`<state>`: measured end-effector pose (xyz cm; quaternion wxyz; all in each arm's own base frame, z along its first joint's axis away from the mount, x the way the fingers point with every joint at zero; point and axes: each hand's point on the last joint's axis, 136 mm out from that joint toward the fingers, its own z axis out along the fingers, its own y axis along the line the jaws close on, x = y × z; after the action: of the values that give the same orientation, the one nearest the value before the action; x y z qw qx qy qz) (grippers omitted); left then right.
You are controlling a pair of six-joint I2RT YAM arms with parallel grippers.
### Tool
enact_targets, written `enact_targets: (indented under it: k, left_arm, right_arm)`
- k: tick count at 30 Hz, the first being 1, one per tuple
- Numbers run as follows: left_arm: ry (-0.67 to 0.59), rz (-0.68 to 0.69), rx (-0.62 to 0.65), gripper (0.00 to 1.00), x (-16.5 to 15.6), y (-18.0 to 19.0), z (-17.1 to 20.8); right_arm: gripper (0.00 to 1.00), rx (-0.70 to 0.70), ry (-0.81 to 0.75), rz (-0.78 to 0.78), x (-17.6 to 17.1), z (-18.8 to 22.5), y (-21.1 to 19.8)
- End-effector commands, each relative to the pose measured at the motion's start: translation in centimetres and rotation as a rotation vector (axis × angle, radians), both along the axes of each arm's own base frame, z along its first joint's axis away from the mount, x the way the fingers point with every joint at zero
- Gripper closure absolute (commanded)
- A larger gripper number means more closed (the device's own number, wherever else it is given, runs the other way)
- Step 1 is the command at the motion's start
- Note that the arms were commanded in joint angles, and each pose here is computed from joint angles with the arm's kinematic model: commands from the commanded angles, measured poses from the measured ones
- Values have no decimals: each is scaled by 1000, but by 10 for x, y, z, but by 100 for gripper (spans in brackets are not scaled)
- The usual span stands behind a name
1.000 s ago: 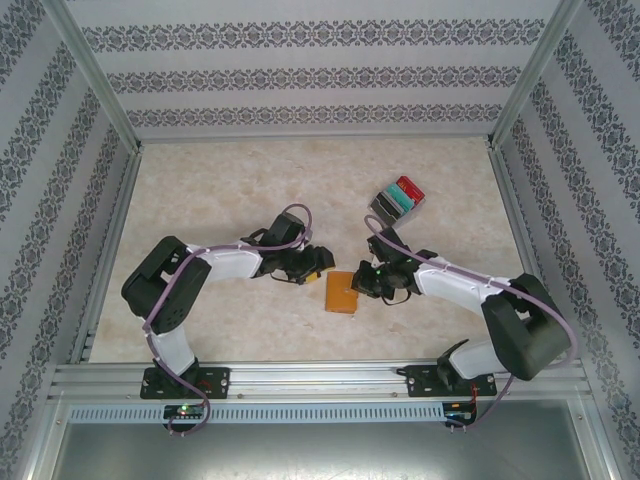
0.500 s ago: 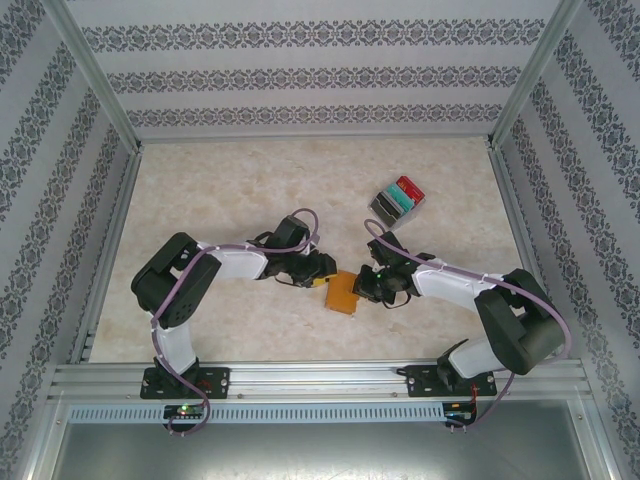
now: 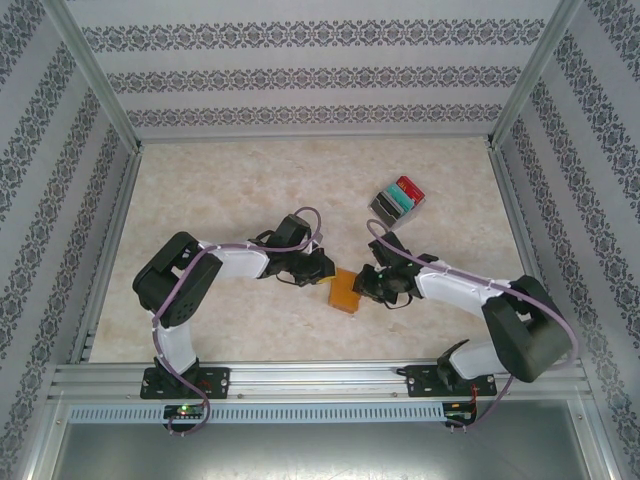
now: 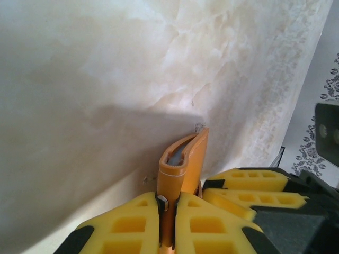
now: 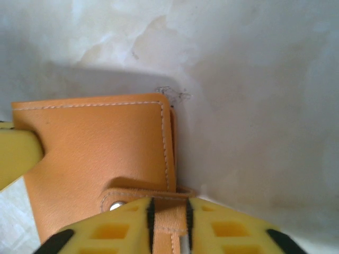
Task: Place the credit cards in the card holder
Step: Pick up the card holder at the bottom-center of the table, then open the button on the card holder.
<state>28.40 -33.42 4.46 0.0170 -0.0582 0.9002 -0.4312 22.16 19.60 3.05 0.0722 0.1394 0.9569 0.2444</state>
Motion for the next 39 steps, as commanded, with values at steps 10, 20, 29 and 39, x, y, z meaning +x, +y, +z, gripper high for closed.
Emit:
enact_targets:
  k: [10, 20, 29, 39]
  left_arm:
    - [-104, -1, -47, 100, 9, -10, 26]
    - [-101, -7, -55, 100, 8, -11, 26]
    - [-88, -53, 4, 100, -4, 0, 14]
    - [-95, -81, 40, 100, -3, 2, 11]
  right_arm:
    - [56, -127, -47, 69, 3, 11, 9]
    - [52, -293, -12, 106, 2, -9, 2]
    - [78, -377, -13, -32, 4, -8, -46]
    - [75, -350, 6, -24, 10, -9, -61]
